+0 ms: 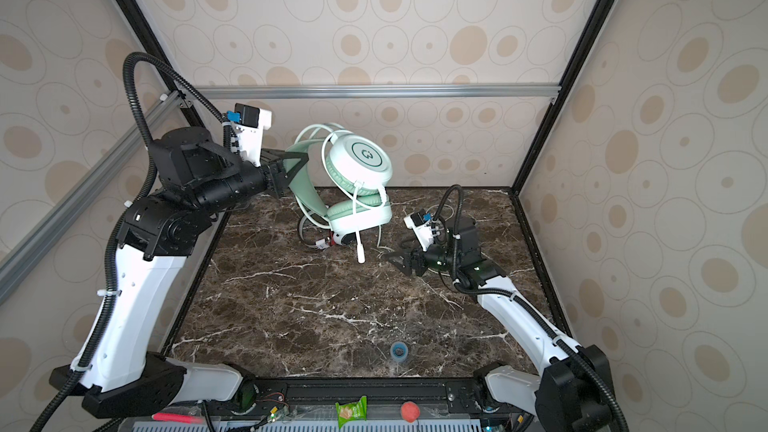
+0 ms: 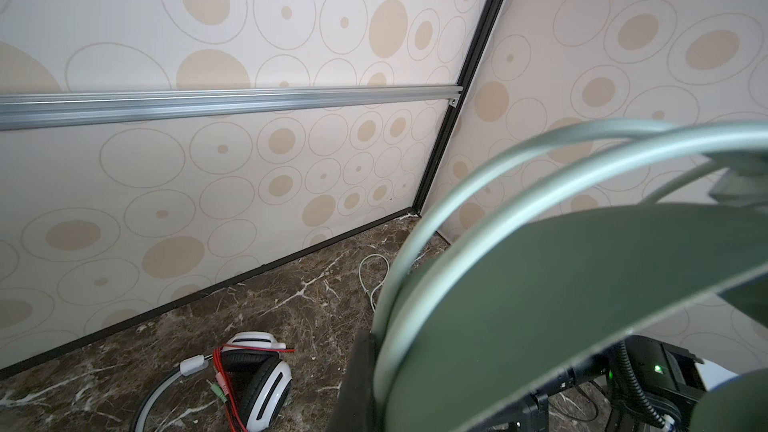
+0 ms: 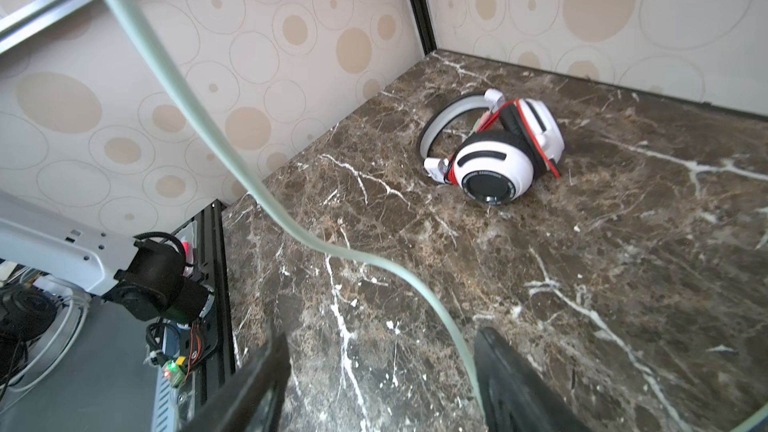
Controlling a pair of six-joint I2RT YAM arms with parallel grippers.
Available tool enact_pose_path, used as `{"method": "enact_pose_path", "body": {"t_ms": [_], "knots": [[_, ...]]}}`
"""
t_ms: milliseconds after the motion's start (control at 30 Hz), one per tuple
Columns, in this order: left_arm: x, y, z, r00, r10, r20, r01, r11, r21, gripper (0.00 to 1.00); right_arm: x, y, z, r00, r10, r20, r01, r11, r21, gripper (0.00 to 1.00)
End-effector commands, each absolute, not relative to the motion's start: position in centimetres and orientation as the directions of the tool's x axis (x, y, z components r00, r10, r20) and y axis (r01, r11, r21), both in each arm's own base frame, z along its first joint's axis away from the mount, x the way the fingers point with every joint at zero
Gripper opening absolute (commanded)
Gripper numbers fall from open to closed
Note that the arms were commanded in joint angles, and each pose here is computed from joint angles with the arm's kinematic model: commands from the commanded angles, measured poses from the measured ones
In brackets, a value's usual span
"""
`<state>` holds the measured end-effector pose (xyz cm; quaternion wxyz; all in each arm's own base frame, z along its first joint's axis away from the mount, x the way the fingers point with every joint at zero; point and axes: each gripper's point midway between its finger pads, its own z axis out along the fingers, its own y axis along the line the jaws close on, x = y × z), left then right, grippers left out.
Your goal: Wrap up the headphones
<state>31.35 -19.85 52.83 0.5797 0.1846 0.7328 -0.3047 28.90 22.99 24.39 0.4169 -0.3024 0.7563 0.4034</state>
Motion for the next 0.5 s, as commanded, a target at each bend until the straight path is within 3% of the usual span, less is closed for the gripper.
{"method": "enact_pose_path", "body": {"t_ms": [0,367,467], "knots": [[30.2,-19.6,56.3,-0.203,-0.158,-0.966,0.651,0.715,-0.254,0.00,29.3,22.5,23.1,-0.460,-0.152,-0.875,-0.789,0.522,0.324,0.73],[30.6,-19.5,57.3,-0.192,-0.184,-0.964,0.652,0.711,-0.265,0.00,31.5,23.1,17.1,-0.549,-0.169,-0.819,-0.744,0.546,0.386,0.68],[30.9,-19.2,57.1,-0.197,-0.187,-0.962,0.641,0.718,-0.271,0.00,31.5,23.2,16.1,-0.571,-0.184,-0.800,-0.737,0.543,0.402,0.61]]}}
